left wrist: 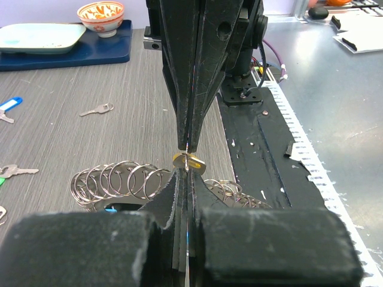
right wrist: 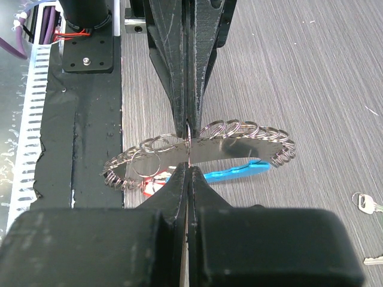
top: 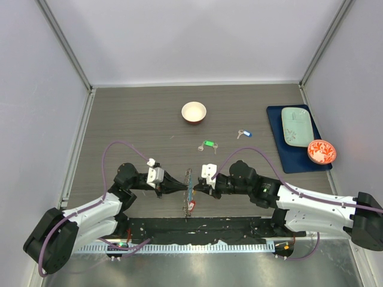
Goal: Put the keys on the keyring
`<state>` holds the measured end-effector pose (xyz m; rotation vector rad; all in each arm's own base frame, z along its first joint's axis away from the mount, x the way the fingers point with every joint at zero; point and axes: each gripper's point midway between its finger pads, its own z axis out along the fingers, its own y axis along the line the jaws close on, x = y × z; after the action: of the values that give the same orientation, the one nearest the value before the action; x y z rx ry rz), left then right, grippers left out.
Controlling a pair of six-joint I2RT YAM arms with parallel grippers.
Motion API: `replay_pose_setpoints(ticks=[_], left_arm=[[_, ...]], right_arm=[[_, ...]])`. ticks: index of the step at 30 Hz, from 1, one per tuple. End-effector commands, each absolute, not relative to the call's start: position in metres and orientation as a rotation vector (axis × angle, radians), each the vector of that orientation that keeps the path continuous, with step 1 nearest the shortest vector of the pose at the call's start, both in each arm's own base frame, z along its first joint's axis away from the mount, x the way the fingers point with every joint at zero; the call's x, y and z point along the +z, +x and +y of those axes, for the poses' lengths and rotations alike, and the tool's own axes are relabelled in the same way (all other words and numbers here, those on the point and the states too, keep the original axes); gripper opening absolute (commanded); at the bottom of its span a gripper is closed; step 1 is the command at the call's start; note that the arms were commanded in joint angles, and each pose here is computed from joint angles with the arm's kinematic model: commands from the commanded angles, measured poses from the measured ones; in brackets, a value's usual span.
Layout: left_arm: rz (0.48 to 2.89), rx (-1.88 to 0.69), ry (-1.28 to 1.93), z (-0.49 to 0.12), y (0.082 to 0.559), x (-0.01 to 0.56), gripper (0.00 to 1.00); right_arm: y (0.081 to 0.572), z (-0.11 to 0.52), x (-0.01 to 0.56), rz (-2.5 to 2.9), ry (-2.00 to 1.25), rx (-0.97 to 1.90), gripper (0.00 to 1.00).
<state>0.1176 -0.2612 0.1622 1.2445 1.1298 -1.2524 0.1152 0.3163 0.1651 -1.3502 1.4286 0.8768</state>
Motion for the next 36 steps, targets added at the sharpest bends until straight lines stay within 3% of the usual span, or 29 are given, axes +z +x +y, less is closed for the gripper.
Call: replay_pose_setpoints(ticks=[1,36], left_arm=[[1.016,-1.217,1.255,-0.265,0.121,0.188,0.0],[1.033,-1.262,1.277,-0.274,0.115,0.184,0.0]], right_arm=[[0.114,0.324,0.186,1.358,-1.313,0.92,0.01],[0.113,0.338,0.211,1.27,-1.278,0.976,0.01]])
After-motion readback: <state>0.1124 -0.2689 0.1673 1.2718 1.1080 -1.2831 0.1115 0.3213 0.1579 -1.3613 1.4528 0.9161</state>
